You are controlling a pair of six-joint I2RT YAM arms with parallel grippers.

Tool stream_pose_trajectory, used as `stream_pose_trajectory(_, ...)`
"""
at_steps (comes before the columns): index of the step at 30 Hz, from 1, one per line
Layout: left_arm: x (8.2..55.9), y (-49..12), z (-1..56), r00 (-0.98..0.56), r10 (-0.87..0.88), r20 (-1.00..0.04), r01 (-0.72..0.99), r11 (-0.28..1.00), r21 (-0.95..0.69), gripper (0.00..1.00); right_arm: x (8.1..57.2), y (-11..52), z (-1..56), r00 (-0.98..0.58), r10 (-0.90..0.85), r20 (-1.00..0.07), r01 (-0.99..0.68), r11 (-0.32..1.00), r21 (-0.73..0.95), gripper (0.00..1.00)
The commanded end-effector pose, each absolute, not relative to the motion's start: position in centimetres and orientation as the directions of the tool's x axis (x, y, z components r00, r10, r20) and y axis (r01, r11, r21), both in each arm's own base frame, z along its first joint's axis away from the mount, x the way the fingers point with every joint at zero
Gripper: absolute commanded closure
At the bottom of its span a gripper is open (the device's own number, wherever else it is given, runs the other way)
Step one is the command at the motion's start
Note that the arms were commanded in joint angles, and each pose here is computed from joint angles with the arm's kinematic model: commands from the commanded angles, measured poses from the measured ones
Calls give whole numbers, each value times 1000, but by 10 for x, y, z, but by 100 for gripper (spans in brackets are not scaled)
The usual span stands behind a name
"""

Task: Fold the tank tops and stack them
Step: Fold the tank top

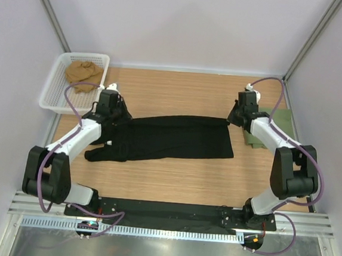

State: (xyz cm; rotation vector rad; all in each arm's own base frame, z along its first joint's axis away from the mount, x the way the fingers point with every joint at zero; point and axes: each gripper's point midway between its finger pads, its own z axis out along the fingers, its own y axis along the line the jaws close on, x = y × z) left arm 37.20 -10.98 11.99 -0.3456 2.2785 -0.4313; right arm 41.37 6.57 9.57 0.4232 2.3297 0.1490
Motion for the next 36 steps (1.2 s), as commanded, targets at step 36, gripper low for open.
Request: stream_pose_trajectory(36,287,-99,72,-693,-386,-609,-170,908,-382,100,329,51,85,-589,440,-678,325,897,300,99)
